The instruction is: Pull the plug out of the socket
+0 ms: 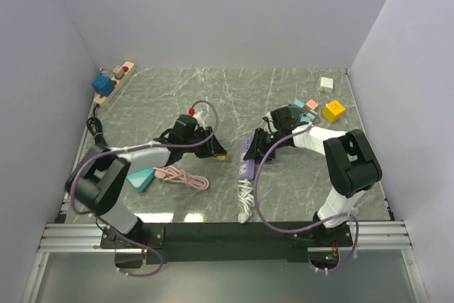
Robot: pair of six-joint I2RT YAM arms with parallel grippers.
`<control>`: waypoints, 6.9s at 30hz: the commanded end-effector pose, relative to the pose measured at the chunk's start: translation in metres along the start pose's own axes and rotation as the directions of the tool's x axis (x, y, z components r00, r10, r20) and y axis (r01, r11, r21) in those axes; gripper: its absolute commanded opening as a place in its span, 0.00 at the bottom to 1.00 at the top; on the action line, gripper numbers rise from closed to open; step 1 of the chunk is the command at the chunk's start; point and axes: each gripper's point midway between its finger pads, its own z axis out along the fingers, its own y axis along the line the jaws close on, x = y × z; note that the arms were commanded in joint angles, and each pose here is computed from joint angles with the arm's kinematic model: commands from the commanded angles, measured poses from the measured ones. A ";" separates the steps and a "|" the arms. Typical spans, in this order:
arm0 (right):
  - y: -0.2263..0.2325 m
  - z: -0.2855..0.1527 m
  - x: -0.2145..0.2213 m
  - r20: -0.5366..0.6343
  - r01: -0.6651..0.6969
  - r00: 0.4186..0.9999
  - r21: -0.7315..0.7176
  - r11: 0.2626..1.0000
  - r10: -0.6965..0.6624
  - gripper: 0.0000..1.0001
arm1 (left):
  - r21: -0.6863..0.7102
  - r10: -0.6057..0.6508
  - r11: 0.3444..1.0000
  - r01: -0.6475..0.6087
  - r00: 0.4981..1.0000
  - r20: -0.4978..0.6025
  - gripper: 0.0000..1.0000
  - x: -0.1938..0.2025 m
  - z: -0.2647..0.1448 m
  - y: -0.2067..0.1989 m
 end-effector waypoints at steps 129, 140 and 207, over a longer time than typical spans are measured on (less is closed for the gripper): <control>-0.055 -0.125 -0.155 0.474 -0.233 0.878 0.544 0.806 -0.066 0.93 | -0.469 -0.128 0.801 0.371 0.872 0.472 0.51 -0.136 -0.182 0.111; 0.003 -0.142 -0.104 0.464 -0.088 0.880 0.369 0.925 -0.101 0.98 | -0.597 -0.106 0.603 0.529 0.795 0.597 0.78 -0.203 -0.240 0.185; 0.032 -0.067 -0.028 0.219 0.155 0.950 0.288 0.945 -0.222 0.89 | -0.113 -0.014 0.993 0.024 0.996 0.086 0.01 -0.212 -0.044 0.065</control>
